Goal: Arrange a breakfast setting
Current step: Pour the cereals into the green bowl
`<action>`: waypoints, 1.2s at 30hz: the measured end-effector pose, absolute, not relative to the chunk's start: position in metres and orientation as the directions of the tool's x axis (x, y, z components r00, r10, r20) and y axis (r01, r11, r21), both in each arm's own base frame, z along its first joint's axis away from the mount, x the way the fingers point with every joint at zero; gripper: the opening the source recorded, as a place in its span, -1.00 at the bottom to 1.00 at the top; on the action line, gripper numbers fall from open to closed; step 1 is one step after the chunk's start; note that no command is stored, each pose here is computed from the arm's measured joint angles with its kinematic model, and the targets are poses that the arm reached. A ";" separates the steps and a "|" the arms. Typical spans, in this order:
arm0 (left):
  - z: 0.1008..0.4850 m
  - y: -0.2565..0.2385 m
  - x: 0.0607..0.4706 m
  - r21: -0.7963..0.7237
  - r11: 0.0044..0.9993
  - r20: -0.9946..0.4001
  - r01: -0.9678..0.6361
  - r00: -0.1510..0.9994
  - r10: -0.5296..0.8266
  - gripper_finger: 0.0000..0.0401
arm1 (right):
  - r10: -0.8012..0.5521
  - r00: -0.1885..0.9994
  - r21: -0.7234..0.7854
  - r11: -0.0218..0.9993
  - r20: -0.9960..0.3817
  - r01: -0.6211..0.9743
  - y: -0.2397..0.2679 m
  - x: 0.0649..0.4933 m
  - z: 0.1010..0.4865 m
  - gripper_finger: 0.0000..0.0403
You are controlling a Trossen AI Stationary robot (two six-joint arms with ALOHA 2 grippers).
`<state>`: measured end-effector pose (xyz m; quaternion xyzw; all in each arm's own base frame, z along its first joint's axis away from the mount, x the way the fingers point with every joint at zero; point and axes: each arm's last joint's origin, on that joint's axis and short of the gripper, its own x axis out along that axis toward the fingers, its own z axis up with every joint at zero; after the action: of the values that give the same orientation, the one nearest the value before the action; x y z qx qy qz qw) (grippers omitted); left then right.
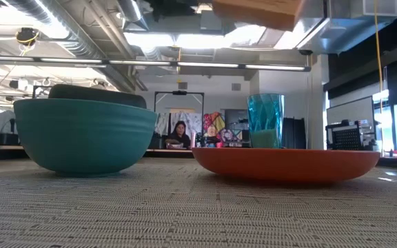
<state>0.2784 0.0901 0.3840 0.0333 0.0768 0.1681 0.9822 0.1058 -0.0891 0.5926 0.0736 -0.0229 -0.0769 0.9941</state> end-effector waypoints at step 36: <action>0.411 0.052 0.225 0.169 0.963 -0.168 -0.208 0.957 0.236 0.71 | 0.244 0.965 0.119 0.960 0.097 -0.255 -0.087 0.267 0.570 -1.00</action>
<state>0.2247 0.0522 0.4106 0.0748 0.0937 0.1127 0.9864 0.2666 -0.0874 0.5696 0.0654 -0.0406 0.1262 0.9890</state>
